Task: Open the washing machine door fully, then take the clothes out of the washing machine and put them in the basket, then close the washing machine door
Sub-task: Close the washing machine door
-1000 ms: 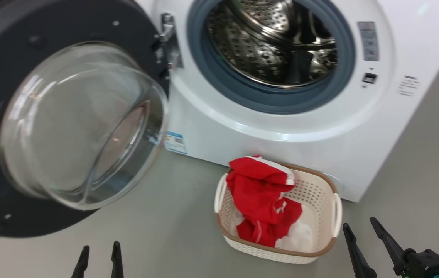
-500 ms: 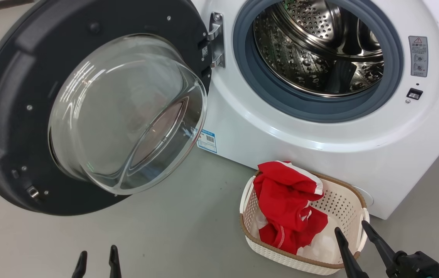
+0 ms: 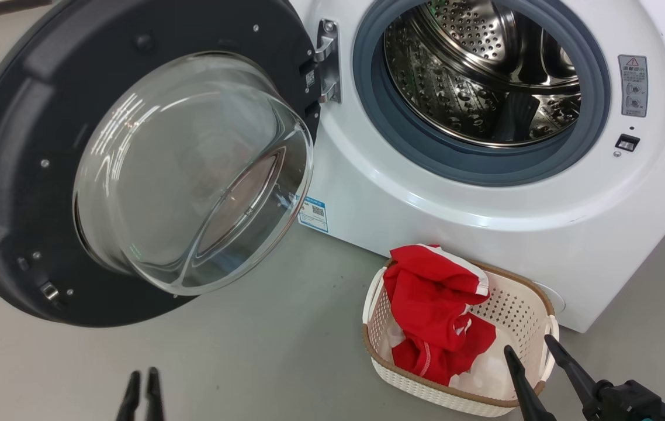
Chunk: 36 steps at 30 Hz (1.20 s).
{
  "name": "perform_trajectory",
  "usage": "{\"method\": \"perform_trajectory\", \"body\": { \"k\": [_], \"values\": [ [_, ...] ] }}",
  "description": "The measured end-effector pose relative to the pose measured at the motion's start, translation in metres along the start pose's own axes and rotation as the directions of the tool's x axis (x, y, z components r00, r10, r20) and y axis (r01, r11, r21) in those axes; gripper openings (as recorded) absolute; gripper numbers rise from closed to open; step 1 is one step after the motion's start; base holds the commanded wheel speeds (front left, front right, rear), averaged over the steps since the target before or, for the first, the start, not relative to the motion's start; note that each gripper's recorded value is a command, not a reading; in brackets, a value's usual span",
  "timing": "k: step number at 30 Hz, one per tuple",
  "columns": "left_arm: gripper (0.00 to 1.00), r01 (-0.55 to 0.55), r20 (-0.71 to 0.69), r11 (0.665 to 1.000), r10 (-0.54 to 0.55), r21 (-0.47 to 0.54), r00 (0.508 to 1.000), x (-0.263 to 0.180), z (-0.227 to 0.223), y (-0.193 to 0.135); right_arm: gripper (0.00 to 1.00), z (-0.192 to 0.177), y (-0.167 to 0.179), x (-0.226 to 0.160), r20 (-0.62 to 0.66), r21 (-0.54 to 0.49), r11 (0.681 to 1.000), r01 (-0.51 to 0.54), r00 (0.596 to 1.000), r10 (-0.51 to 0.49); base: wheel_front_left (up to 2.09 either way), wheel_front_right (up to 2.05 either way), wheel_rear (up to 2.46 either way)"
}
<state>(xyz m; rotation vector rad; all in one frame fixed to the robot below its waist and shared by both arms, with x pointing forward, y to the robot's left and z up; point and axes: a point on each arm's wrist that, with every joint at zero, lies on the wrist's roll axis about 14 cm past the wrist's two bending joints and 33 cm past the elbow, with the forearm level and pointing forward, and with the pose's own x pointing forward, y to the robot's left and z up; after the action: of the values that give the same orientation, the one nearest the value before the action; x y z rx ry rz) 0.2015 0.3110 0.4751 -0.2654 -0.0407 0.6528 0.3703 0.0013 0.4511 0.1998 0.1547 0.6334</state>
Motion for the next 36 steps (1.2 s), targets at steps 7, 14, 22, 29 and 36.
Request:
{"method": "perform_trajectory", "body": {
  "k": [7, 14, 22, 29, 36],
  "values": [
    [0.0, 0.028, 0.19, 0.999, -0.025, -0.015, 0.981, 0.024, 0.061, -0.001, 1.0, 0.0, -0.006, 0.0, 0.001, 0.004, 1.0, 0.017, 1.0, -0.017, 0.0, 0.0, 0.0],
    [0.0, 0.061, 0.498, 0.996, -0.088, 0.07, 0.862, 0.055, 0.173, -0.008, 1.0, -0.003, -0.008, 0.001, -0.006, 0.007, 1.0, 0.019, 1.0, -0.019, 0.0, 0.0, 0.0],
    [0.0, 0.08, 0.689, 0.989, -0.143, 0.123, 0.71, 0.075, 0.269, -0.017, 1.0, -0.002, -0.013, 0.001, -0.004, 0.007, 1.0, 0.028, 1.0, -0.028, 0.0, 0.0, 0.0],
    [0.0, 0.087, 0.709, 0.991, -0.137, 0.106, 0.692, 0.101, 0.305, -0.009, 1.0, 0.002, -0.018, 0.0, 0.009, 0.002, 0.999, 0.045, 0.999, -0.045, 0.0, 0.0, 0.0],
    [0.0, 0.117, 0.603, 0.987, -0.026, -0.111, 0.797, 0.149, 0.306, 0.024, 1.0, 0.003, -0.021, -0.003, 0.012, 0.004, 0.998, 0.057, 0.998, -0.058, 0.0, 0.0, 0.0]
  ]
}}
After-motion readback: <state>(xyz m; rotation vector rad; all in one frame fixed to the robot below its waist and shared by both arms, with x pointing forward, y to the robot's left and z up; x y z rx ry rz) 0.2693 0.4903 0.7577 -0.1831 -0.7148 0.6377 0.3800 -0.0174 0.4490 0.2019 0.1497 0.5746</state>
